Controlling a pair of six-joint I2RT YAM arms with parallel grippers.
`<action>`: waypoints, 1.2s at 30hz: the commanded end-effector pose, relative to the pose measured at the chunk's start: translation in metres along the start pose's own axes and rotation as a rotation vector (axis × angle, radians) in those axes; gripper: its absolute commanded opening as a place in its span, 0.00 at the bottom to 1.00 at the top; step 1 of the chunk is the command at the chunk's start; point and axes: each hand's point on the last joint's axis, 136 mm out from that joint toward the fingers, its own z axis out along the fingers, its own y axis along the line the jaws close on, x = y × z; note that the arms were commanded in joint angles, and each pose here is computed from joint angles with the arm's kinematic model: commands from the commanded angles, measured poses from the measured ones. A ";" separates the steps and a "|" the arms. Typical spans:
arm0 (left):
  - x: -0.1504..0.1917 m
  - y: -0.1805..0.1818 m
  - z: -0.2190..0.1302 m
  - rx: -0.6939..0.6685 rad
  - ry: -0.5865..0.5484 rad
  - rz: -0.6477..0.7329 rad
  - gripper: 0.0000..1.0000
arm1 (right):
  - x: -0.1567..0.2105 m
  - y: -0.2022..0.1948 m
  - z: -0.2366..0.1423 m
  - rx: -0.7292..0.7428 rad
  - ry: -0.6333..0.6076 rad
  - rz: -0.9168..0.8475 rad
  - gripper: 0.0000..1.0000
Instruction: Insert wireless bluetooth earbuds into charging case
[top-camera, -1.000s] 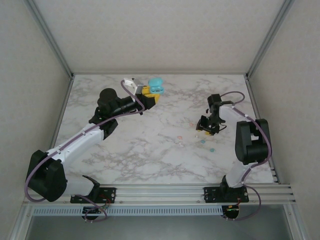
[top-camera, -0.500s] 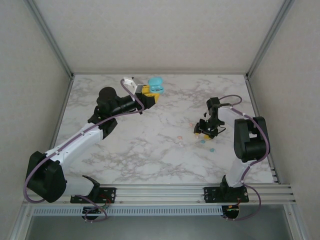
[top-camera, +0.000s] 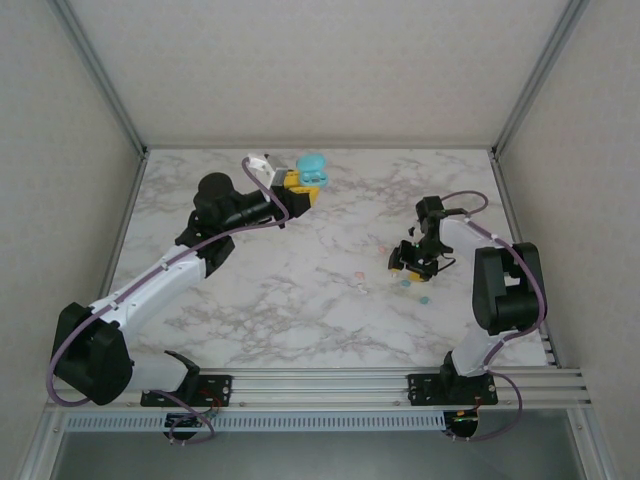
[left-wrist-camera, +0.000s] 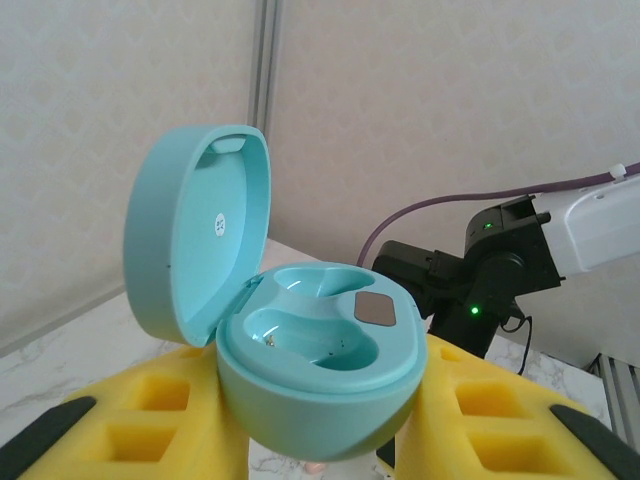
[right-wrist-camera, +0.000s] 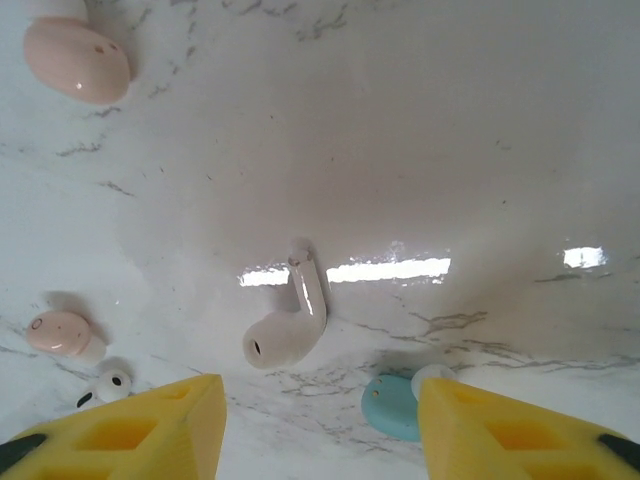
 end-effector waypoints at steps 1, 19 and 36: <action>-0.027 -0.007 -0.004 0.015 -0.051 0.053 0.20 | 0.006 0.001 -0.005 -0.007 0.003 -0.021 0.55; -0.025 -0.006 -0.004 0.010 -0.040 0.055 0.20 | 0.000 0.001 0.012 -0.023 0.029 -0.019 0.62; -0.023 -0.005 -0.004 0.006 -0.029 0.058 0.20 | 0.028 -0.002 0.002 -0.018 0.073 0.000 0.60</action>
